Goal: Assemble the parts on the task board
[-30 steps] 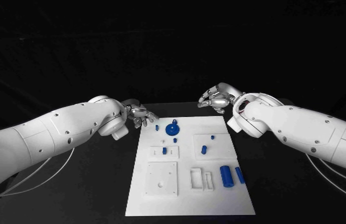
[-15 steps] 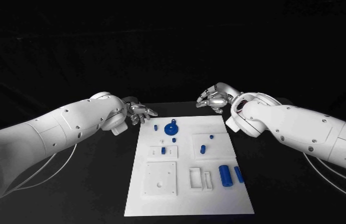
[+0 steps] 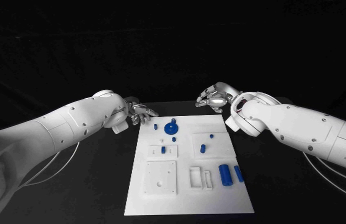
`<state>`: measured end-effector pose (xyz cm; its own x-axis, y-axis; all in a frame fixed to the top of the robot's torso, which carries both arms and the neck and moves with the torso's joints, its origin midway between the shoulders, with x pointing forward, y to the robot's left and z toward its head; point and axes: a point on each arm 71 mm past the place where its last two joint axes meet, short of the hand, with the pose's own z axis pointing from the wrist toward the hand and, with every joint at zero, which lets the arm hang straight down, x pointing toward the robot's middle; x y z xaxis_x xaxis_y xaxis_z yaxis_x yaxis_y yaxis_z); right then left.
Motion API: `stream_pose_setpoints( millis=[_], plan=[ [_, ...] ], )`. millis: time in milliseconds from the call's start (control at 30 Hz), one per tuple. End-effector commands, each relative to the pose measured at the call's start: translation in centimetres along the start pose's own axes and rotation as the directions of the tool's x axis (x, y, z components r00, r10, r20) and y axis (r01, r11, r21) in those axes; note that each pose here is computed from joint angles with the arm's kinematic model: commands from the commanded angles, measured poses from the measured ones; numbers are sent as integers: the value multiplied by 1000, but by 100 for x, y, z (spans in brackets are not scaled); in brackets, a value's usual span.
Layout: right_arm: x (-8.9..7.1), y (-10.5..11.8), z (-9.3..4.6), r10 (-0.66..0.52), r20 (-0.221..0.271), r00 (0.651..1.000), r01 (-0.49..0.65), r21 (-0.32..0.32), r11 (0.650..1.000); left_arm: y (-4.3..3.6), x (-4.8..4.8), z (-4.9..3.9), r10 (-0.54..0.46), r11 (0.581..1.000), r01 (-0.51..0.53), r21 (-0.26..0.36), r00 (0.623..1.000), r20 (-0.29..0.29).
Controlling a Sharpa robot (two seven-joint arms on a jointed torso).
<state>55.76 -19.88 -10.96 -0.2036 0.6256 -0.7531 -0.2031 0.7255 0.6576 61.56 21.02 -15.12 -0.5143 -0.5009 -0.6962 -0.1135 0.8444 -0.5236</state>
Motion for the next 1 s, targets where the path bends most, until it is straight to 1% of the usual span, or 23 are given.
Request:
stream_pose_setpoints(
  millis=[33,300,467,700,833,1000],
  plan=[
    [11,18,2,13,-9,1000,-13,-14,1000,17,43,23,17,1000,-18,-16,999,-51],
    [14,25,-1,13,-10,1000,-14,-16,1000,67,75,67,12,999,-15,-34,998,-63],
    [18,31,-2,14,-10,1000,-14,-17,1000,109,152,121,-8,999,4,-44,996,-87],
    [23,34,4,14,-12,1000,-14,-17,1000,150,246,166,-34,998,29,-47,994,-106],
    [27,37,8,14,-13,1000,-14,-17,1000,158,279,180,-60,997,55,-45,991,-117],
    [28,39,7,14,-13,1000,-14,-18,1000,154,284,185,-64,997,60,-42,992,-112]
  ],
)
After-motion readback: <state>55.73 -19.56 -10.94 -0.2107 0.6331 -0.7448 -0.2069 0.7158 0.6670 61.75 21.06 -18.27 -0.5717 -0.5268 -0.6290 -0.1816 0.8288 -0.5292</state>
